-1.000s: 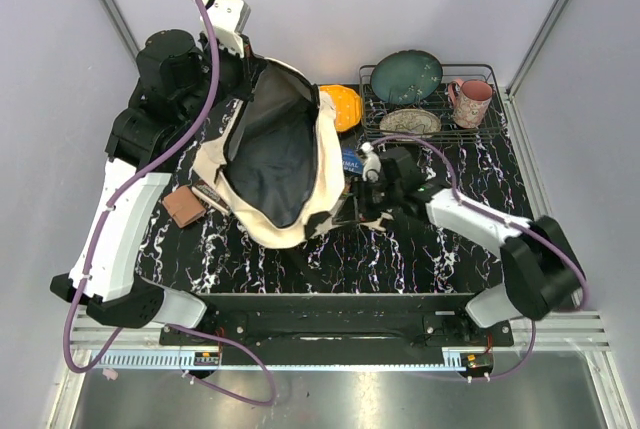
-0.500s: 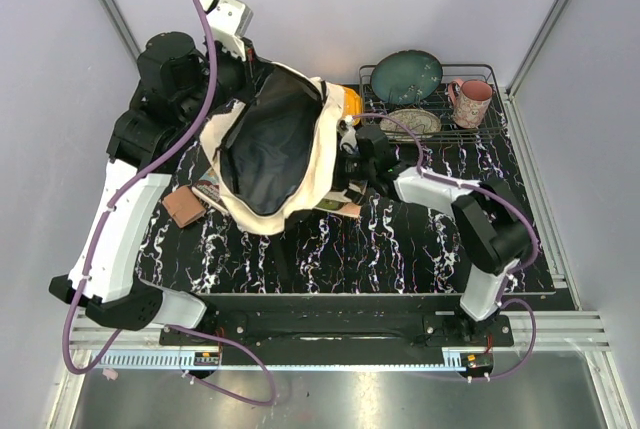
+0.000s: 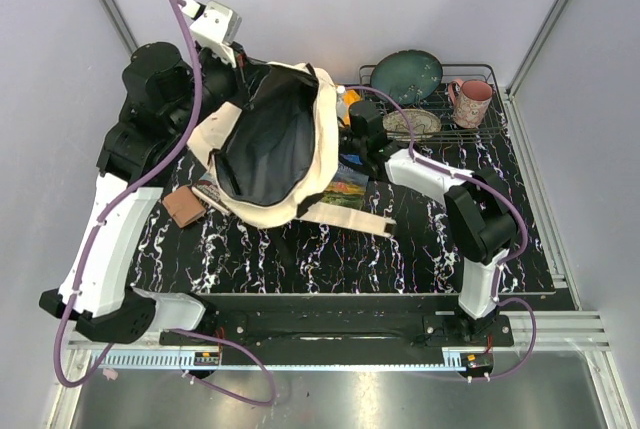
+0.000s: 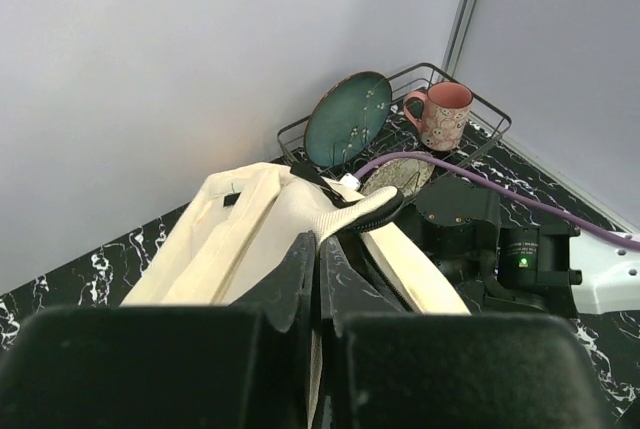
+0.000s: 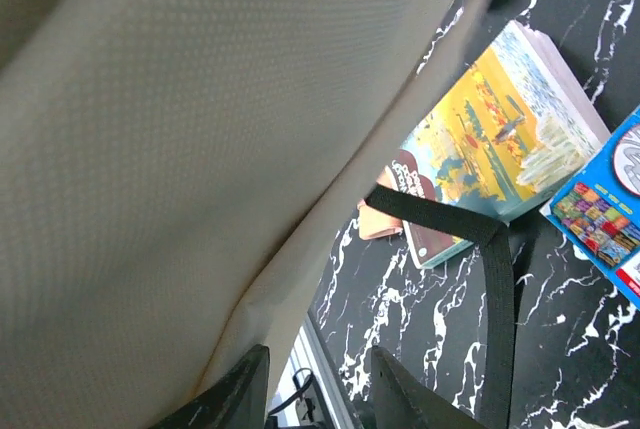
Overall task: Pack the student bag
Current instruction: Unzip the student bag at the center of the board.
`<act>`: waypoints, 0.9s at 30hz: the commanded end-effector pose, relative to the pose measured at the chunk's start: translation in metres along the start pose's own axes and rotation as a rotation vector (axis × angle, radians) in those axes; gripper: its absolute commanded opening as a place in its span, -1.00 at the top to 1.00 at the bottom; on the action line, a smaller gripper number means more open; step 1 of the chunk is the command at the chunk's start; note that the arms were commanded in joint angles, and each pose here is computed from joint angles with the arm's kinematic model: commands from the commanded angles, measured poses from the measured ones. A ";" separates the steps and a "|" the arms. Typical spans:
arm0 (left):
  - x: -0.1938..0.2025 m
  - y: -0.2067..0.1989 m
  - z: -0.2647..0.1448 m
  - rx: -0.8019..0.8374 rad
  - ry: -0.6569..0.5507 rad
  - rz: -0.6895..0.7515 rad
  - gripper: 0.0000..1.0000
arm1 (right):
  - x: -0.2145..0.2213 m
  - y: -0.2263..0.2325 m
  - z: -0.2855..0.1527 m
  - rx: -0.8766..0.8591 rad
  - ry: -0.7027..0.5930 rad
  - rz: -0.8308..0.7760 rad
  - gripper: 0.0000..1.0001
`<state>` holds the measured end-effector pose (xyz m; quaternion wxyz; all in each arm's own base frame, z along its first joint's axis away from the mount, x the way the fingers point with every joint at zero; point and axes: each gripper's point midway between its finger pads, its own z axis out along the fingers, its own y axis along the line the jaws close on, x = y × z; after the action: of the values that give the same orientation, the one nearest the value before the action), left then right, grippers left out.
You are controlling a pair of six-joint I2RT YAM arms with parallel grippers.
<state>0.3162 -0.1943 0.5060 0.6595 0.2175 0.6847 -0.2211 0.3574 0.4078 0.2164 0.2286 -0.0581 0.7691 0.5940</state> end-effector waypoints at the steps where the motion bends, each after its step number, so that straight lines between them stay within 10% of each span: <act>1: -0.053 -0.007 -0.021 0.018 -0.196 0.023 1.00 | -0.012 0.040 -0.001 -0.096 0.001 -0.069 -0.02; 12: 0.016 0.065 -0.032 -0.338 -0.031 0.079 1.00 | -0.001 -0.063 -0.065 0.222 -0.097 0.045 -0.25; 27: 0.000 0.074 -0.022 -0.359 -0.055 0.063 1.00 | 0.030 -0.033 -0.174 0.316 -0.052 -0.182 -0.16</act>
<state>0.3396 -0.1288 0.4328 0.6267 0.1459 0.7619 -0.0741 0.3258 0.2553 0.2159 0.3081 -0.0234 0.8200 0.4818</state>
